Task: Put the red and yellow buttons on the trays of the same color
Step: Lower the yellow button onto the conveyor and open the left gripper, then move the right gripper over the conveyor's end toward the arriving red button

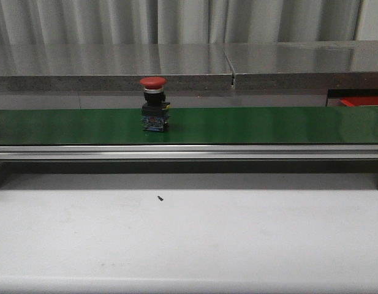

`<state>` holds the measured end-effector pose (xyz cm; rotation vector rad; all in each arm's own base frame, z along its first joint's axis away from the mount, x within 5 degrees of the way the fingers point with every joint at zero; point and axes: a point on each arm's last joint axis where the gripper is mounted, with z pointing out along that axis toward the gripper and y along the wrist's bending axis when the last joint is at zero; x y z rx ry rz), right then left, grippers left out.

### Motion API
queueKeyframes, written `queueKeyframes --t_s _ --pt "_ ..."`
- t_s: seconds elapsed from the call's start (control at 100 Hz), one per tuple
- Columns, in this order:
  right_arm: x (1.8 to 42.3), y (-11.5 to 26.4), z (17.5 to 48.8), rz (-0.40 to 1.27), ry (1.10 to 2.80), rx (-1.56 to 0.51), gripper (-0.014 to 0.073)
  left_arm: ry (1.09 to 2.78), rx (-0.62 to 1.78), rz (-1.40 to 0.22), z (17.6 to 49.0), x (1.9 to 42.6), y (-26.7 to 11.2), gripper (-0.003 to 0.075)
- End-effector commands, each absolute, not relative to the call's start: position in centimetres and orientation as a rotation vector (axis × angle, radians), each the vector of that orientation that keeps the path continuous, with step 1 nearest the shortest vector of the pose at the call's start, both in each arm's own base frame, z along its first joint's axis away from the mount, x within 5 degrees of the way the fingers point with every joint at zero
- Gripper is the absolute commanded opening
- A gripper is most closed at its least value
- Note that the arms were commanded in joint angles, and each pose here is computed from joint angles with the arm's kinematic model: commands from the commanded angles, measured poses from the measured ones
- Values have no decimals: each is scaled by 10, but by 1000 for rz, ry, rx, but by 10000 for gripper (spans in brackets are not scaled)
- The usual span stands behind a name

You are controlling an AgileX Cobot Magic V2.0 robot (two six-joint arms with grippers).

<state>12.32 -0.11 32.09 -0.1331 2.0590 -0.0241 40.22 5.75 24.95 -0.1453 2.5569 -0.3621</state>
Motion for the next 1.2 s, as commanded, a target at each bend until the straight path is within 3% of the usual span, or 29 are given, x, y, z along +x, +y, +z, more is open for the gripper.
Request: queueKeyframes --t_s 0.0,0.04,0.11,0.27,0.5,0.79,0.95,1.19 --pt "125 -2 334 -38 1973 -118 -66 2440 -145 -360 284 399 54 539" --pt "125 -2 334 -38 1973 -118 -66 2434 -144 -358 286 399 54 601" --pt "125 -2 334 -38 1973 -118 -66 2420 -141 -353 292 397 54 644" --pt "125 -2 334 -38 1973 -118 -66 2339 -120 -318 315 389 52 640" --pt "125 -2 334 -38 1973 -118 -66 2199 52 -323 366 364 20 639" --pt "125 -2 334 -38 1973 -118 -66 1985 225 -272 404 300 -26 614" --pt "125 -2 334 -38 1973 -118 -66 1896 248 -259 399 249 -38 567" --pt "125 -2 334 -38 1973 -118 -66 1814 221 -275 372 174 -37 566"
